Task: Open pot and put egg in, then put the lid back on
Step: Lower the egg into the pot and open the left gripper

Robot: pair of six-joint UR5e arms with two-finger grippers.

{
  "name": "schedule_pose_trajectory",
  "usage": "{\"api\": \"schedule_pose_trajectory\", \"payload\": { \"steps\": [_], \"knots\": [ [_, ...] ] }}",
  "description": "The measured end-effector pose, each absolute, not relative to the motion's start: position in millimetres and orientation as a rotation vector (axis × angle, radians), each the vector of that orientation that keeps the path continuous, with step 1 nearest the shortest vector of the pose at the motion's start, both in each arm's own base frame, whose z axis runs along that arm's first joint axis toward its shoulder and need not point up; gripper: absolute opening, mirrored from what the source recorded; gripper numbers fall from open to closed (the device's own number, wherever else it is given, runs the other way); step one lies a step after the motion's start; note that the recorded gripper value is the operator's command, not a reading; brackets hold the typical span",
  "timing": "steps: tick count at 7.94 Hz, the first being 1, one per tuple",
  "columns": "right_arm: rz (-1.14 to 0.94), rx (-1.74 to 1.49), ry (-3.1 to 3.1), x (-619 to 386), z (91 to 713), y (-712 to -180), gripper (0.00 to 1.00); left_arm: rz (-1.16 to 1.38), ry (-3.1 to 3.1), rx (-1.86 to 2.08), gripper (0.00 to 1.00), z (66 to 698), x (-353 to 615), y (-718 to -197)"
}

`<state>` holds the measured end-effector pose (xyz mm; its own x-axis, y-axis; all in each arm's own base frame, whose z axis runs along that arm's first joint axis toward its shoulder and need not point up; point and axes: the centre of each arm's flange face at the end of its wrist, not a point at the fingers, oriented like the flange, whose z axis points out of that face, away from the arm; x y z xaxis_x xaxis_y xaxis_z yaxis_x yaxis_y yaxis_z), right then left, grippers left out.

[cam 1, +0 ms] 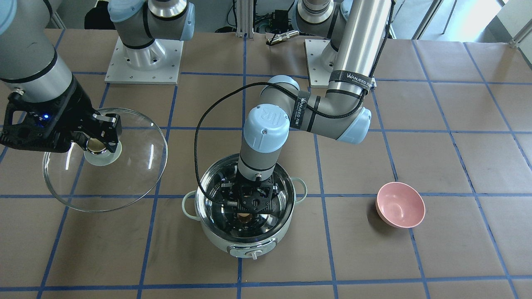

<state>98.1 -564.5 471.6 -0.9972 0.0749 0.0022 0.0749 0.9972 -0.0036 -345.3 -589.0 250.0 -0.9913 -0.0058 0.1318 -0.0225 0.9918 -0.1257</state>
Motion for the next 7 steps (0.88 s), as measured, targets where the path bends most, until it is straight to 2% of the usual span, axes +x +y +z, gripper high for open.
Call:
{"api": "schedule_pose_trajectory", "payload": {
  "steps": [2, 7],
  "knots": [
    [0.006, -0.118, -3.137, 98.2, 471.7, -564.5, 0.0, 0.193, -3.005, 0.021, 1.0, 250.1, -345.3, -589.4],
    [0.007, -0.117, -3.138, 98.5, 471.8, -564.5, 0.0, 0.2, -2.996, 0.042, 1.0, 254.1, -345.8, -589.4]
  ]
}}
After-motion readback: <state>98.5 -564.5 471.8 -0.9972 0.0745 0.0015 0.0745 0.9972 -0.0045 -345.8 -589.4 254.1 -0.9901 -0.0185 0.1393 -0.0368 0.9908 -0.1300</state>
